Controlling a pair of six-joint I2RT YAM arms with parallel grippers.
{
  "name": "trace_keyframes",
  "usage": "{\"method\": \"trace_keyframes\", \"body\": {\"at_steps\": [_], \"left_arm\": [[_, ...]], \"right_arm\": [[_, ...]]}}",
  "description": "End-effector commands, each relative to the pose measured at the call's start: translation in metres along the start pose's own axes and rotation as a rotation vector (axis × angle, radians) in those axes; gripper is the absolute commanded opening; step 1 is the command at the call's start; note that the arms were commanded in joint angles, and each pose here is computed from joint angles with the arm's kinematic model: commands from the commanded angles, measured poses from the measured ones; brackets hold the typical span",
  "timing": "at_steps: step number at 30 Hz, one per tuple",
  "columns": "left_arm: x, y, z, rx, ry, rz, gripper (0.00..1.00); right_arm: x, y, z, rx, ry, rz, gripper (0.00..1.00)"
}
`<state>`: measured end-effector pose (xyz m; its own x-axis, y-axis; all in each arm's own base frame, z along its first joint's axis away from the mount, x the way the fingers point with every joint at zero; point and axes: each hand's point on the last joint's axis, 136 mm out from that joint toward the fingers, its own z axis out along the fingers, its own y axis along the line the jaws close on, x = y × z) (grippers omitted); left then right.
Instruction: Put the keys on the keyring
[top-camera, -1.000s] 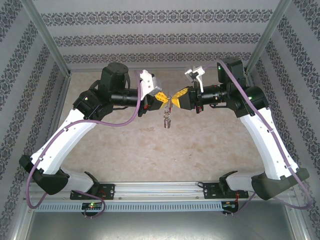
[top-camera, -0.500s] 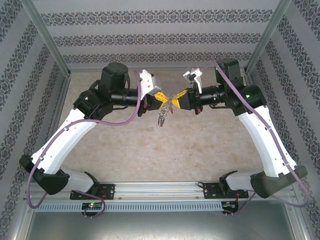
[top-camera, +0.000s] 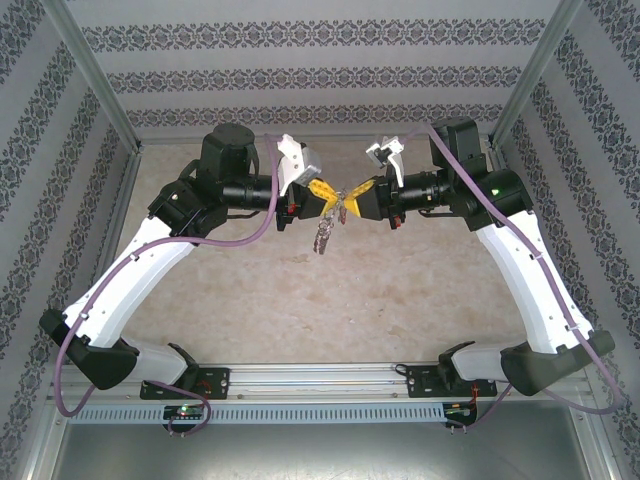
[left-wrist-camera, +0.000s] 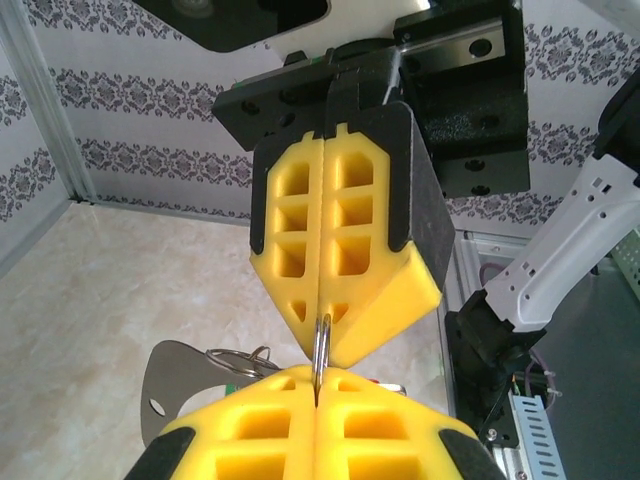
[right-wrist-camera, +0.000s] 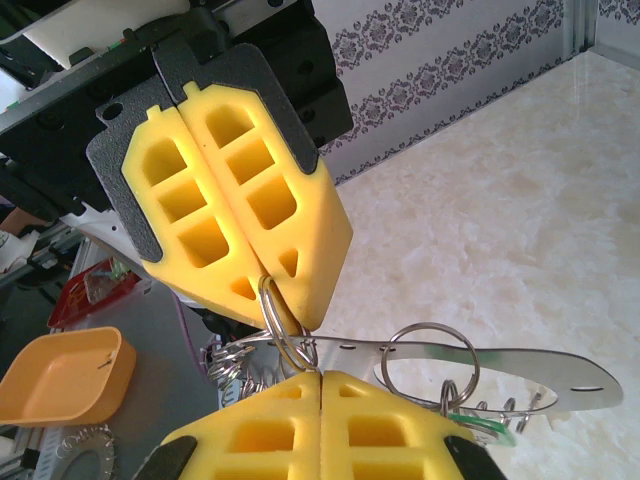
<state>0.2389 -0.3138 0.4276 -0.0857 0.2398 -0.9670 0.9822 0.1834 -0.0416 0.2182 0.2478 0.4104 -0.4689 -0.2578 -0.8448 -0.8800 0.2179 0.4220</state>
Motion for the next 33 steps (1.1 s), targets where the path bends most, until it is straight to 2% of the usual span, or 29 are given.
{"method": "trace_keyframes", "body": {"at_steps": [1, 7, 15, 21, 33], "left_arm": [[-0.047, -0.014, -0.017, 0.025, -0.160, 0.105, 0.00], [-0.042, -0.011, -0.021, -0.002, -0.156, 0.099, 0.00], [-0.042, -0.012, -0.023, 0.011, -0.166, 0.073, 0.00], [-0.044, -0.017, -0.023, 0.050, -0.168, 0.050, 0.00], [-0.043, -0.020, -0.024, 0.063, -0.173, 0.045, 0.00]], "right_arm": [[-0.001, 0.003, 0.002, 0.000, 0.005, -0.005, 0.00], [-0.009, 0.007, -0.009, 0.061, -0.032, -0.079, 0.09], [-0.015, 0.009, -0.022, 0.193, -0.051, -0.203, 0.32], [-0.024, 0.030, -0.014, 0.166, -0.062, -0.294, 0.34], [-0.045, 0.033, -0.019, 0.152, -0.139, -0.292, 0.31]]}}
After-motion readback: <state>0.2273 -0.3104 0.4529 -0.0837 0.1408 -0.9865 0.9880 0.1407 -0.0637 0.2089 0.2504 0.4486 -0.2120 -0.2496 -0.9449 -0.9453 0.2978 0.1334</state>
